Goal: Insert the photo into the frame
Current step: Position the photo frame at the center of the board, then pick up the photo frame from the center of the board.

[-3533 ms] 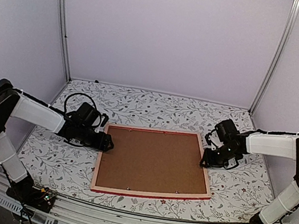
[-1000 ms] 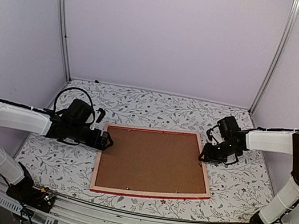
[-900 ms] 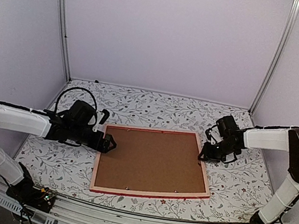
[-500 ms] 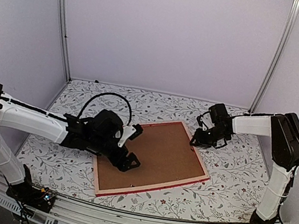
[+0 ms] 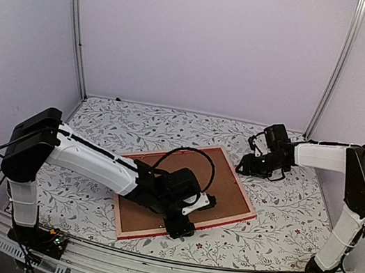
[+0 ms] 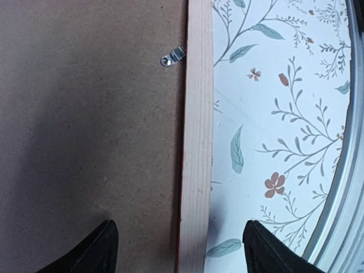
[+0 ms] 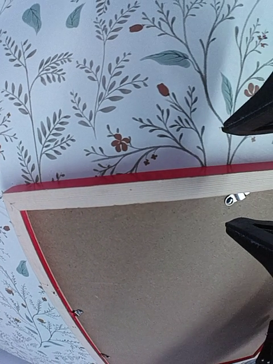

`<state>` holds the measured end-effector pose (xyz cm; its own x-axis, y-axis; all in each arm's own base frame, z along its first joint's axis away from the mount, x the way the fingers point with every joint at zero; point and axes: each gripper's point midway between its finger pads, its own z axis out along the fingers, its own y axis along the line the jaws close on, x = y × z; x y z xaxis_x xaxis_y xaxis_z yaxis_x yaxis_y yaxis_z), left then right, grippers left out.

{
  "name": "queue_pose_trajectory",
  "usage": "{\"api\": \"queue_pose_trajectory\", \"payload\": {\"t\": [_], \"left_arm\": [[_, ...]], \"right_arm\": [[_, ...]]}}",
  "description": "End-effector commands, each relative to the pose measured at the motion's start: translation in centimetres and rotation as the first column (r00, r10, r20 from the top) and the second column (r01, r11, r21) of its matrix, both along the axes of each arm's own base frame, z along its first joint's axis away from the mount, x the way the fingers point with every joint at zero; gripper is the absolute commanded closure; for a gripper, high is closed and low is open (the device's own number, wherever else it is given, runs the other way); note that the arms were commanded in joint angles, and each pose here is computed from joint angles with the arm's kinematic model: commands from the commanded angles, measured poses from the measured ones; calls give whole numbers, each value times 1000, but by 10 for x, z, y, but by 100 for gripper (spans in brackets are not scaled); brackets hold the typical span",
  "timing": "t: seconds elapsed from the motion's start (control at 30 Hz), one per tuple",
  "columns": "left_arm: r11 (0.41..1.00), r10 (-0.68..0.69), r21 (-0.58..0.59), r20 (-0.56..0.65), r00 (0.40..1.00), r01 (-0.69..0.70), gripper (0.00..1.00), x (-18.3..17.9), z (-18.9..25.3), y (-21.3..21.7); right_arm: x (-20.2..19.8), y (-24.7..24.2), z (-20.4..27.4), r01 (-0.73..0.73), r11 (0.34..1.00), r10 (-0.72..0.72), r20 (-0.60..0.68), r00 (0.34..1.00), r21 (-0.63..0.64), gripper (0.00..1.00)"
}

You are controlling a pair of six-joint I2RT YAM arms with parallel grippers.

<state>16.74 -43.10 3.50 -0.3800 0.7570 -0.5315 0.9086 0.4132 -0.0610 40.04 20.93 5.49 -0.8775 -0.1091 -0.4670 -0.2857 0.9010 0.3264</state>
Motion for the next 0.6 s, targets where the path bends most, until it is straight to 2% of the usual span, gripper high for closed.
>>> {"api": "queue_pose_trajectory", "payload": {"t": [0.0, 0.1, 0.57], "left_arm": [[994, -79, 81, 19, 997, 77, 27, -13, -11, -6], [990, -80, 116, 37, 996, 75, 37, -12, -18, -9], [989, -46, 147, 94, 995, 31, 100, -2, -19, -6]], "right_arm": [[-12, -12, 14, 30, 1000, -30, 36, 999, 1, 47], [-24, -17, 16, 38, 999, -38, 34, 999, 2, 48], [-76, -28, 4, 24, 999, -23, -43, 999, 31, 45]]}}
